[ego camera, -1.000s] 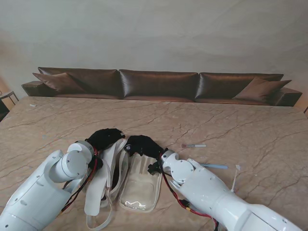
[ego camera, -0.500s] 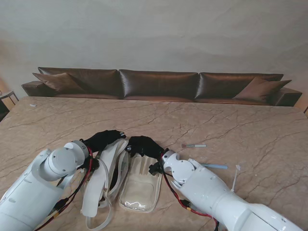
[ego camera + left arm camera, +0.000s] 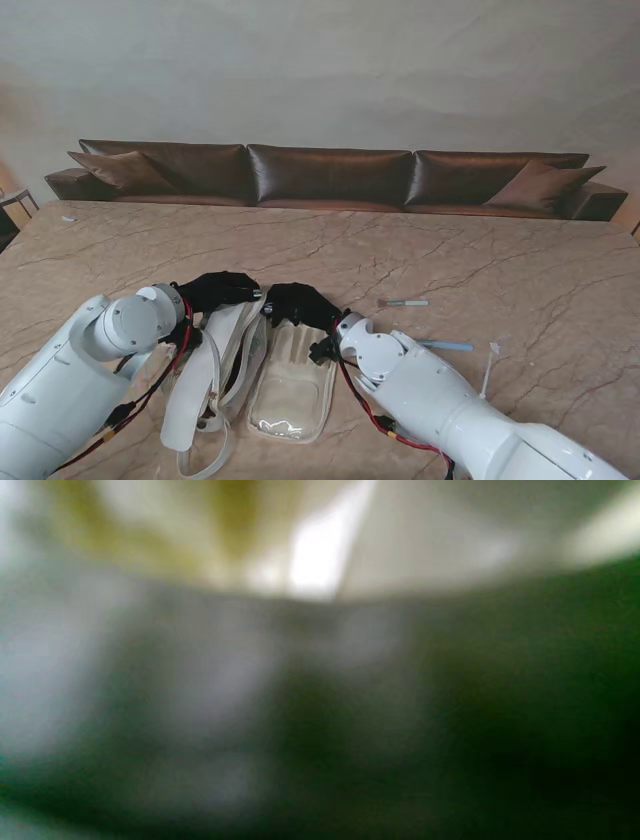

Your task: Pack the cosmetics bag

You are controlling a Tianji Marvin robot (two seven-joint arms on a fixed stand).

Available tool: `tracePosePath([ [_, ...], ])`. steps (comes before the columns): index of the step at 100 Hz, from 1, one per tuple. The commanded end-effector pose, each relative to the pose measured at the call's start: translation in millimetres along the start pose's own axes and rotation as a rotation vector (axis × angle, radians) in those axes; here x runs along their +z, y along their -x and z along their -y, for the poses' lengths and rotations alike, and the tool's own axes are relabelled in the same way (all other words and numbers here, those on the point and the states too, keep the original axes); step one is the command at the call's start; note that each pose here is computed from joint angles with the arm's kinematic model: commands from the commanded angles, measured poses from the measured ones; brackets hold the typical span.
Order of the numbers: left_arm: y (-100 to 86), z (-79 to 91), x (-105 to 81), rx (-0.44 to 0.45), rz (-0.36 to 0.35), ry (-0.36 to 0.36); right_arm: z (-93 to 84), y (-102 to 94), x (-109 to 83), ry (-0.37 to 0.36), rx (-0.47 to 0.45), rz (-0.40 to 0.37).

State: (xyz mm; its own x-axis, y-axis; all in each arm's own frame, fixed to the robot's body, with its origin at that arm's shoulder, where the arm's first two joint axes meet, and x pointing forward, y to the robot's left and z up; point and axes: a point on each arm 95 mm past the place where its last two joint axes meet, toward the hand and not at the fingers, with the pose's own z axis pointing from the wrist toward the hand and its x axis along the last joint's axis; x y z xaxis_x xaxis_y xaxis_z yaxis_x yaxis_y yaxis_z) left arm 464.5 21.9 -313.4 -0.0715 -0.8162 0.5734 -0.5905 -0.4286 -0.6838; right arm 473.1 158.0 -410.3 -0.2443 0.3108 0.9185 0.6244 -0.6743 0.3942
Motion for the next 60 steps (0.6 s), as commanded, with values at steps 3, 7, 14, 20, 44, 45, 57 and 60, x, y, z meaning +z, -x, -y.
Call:
tracePosePath([
  [3,5.3,-16.7,4.5,-0.003,0.002,0.042,2.3,-5.3,3.2,-0.002,0.002,-0.013],
  [7,5.2,-17.1,5.2,-0.003,0.000,0.043,2.2,-5.2,3.2,-0.001,0.002,-0.012],
  [14,5.4,-16.9,5.5,0.000,-0.001,0.051,2.0,-5.0,3.1,-0.001,0.001,-0.011],
  [20,5.9,-15.8,4.0,-0.001,0.003,0.086,2.0,-4.8,2.9,-0.002,0.000,-0.011],
  [44,6.6,-12.6,0.3,-0.003,-0.002,0.125,2.4,-4.4,2.5,-0.004,-0.006,-0.012],
  [45,6.5,-12.6,0.3,-0.005,-0.001,0.125,2.4,-4.4,2.5,-0.004,-0.008,-0.013],
  [57,6.4,-12.6,0.7,-0.011,0.000,0.102,2.3,-4.2,2.0,-0.008,-0.034,-0.019],
  [60,6.5,-12.6,1.2,-0.012,0.000,0.085,2.3,-4.2,1.7,-0.007,-0.039,-0.019],
])
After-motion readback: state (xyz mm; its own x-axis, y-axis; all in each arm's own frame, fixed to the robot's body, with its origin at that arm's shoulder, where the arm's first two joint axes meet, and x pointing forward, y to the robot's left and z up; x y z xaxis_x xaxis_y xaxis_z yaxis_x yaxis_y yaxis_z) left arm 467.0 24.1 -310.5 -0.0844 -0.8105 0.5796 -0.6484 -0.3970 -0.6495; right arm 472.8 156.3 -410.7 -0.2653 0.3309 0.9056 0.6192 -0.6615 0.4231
